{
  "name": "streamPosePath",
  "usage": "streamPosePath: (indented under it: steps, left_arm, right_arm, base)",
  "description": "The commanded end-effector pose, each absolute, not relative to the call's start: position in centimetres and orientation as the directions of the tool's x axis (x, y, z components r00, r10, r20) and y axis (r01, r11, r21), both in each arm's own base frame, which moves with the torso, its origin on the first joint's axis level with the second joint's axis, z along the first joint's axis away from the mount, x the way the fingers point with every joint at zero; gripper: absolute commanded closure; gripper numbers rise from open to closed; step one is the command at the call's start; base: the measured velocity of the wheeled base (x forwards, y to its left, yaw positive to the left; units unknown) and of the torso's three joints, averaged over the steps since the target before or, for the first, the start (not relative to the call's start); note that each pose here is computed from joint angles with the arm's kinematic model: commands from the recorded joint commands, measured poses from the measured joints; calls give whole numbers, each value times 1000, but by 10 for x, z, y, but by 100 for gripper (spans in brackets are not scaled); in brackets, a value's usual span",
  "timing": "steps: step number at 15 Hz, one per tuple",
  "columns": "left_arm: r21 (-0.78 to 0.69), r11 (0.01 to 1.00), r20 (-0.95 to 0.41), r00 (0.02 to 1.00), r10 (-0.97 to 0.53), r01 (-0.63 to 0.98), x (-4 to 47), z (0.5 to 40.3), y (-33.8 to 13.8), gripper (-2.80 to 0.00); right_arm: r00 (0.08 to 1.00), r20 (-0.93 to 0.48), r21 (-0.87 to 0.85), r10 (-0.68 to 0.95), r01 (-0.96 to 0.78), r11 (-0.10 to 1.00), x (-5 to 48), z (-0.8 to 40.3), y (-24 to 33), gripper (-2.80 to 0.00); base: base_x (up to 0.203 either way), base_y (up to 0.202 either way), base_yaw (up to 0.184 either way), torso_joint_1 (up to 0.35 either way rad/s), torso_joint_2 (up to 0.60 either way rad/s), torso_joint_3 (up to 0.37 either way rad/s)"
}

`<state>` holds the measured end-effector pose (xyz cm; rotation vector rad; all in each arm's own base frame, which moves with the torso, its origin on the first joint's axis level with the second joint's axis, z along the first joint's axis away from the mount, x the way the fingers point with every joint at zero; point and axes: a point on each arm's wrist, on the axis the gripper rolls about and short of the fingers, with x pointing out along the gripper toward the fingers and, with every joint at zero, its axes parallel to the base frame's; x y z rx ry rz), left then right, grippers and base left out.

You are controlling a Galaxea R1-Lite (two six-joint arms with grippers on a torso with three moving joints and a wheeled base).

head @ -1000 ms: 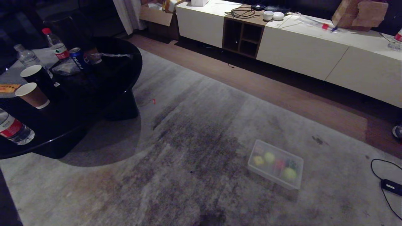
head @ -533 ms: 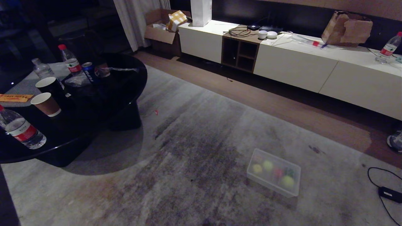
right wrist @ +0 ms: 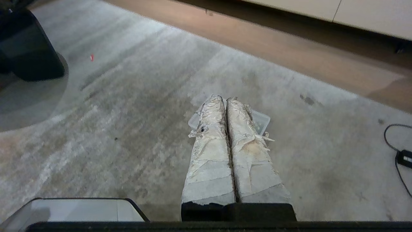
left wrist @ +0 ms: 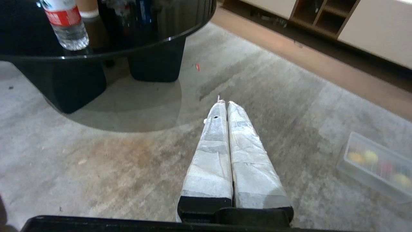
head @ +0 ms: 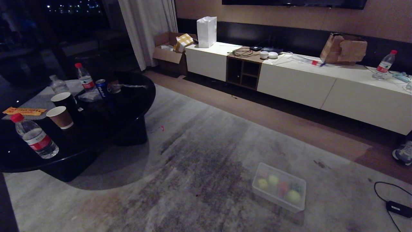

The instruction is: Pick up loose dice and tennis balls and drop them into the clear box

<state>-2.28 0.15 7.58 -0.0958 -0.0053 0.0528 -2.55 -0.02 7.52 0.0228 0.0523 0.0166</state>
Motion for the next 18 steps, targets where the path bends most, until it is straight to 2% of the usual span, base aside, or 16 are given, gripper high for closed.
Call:
streamPosePath:
  steps: [1,5,12,18]
  left_arm:
    - [-96,994,0,999,54,-53,-23,75,1,0]
    - [-89,995,-2,999,48,-47,-23,75,1,0]
    - [-89,995,-2,999,49,-49,-23,75,1,0]
    - [-89,995,-2,999,52,-52,-23,75,1,0]
  right_arm:
    - [998,-55,23,18,-17,1000,-25,75,0,0]
    - [998,-54,23,18,-17,1000,-25,75,0,0]
    - [998,-54,26,16,-15,1000,-25,76,0,0]
    - [998,-54,26,17,-15,1000,-25,76,0,0]
  base:
    - [0,0,0,3,-5,194]
    - [0,0,0,3,2,190]
    - [0,0,0,0,2,25]
    - [-1,-8,156,3,1,4]
